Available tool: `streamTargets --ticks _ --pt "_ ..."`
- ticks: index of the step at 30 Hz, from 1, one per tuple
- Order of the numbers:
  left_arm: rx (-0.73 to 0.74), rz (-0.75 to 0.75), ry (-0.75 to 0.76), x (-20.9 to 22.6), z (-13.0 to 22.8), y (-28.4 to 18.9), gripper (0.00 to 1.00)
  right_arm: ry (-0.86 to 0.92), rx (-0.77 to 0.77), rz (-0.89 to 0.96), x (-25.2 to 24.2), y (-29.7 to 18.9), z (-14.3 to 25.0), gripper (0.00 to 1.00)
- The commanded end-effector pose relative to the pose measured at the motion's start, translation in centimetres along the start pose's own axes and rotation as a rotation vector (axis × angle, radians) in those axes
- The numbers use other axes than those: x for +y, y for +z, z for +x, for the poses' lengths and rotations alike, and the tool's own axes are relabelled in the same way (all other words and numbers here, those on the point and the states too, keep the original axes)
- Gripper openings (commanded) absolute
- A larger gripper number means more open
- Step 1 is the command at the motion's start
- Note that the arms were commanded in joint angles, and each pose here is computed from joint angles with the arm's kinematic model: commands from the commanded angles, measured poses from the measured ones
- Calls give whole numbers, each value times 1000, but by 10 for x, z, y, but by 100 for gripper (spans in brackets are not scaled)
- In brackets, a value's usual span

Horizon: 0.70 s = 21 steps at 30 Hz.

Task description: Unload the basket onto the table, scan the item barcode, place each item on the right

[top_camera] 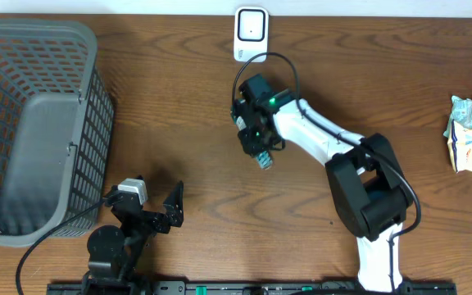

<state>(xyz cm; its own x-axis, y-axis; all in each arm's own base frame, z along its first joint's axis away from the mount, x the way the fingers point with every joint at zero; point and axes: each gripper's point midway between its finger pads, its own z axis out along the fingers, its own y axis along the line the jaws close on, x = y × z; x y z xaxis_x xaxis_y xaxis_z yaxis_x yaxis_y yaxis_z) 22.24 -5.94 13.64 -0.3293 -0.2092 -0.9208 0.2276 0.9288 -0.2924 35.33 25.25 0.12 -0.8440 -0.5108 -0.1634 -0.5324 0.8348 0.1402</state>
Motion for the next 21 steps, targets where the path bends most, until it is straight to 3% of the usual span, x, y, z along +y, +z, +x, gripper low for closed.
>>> streamTargets --ticks 1,5,10,18,21 --pt "33 2 -9 2 11 2 98 57 108 77 -5 24 41 47" --pt "33 2 -9 2 11 2 98 58 163 80 -6 37 66 59" --pt "33 2 -9 2 11 2 98 63 195 83 -9 42 81 42" --pt "33 2 -9 2 11 2 98 63 200 82 -8 43 83 2" --pt "33 2 -9 2 11 2 98 66 205 52 -3 43 84 1"
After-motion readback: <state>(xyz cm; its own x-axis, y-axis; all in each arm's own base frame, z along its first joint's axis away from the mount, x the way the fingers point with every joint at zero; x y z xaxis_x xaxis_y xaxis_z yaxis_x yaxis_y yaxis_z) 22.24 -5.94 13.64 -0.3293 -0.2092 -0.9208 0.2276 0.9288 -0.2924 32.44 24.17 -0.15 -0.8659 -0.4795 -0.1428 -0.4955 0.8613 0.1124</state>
